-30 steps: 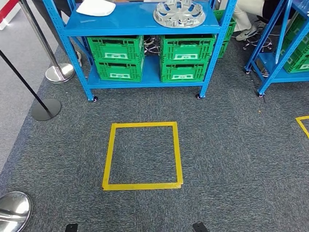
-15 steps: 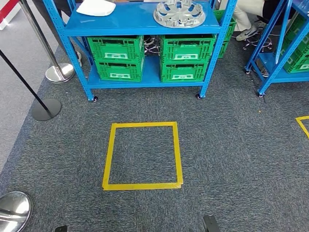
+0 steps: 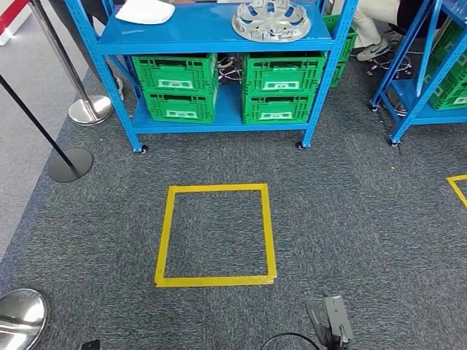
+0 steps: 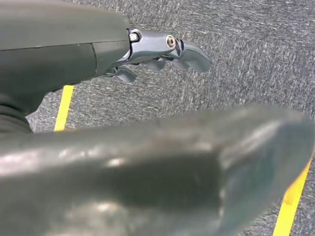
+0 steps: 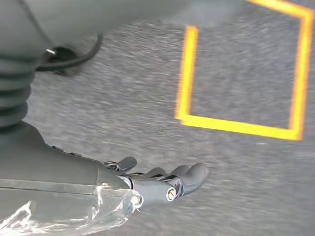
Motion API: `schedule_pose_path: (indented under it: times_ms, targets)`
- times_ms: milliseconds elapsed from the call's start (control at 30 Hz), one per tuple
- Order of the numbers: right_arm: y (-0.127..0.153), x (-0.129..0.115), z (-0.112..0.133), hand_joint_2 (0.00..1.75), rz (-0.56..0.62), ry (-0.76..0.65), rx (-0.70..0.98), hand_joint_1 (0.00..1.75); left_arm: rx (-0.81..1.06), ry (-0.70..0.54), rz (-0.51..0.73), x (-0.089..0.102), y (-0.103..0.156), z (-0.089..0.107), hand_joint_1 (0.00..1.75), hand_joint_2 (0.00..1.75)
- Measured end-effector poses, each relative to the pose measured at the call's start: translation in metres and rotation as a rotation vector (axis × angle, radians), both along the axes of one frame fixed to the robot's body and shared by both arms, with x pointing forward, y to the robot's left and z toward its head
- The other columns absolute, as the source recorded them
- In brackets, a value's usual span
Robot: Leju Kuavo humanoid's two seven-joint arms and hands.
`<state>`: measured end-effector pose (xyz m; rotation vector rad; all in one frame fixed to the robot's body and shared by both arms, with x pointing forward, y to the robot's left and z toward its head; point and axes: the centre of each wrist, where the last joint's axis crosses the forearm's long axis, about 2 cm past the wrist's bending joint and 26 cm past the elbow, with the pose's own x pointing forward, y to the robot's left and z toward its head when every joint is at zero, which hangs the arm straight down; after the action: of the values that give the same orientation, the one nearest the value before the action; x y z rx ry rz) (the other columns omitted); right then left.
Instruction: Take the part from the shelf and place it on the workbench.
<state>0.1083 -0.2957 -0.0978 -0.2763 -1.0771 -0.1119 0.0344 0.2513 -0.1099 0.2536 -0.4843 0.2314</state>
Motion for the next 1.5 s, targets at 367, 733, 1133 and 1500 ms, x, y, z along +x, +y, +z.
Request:
schedule_pose_path:
  times_ms: [367,733,1133,1500]
  targets:
    - [-0.010,0.030,0.014,0.44,0.002,-0.143,-0.030,0.00,0.003,-0.001,-0.001,0.000,0.000,0.000,0.00,0.00]
    - [0.014,0.066,0.059,0.00,0.106,-0.454,-0.029,0.00,0.007,-0.024,-0.013,0.001,0.001,0.000,0.00,0.00]
    - [0.031,0.087,0.113,0.44,0.152,-0.699,-0.106,0.00,-0.008,-0.036,-0.019,0.001,0.000,0.000,0.00,0.00]
    - [0.040,0.100,0.154,1.75,0.164,-0.823,-0.333,0.00,-0.009,-0.046,-0.053,0.005,0.000,0.000,0.00,0.00]
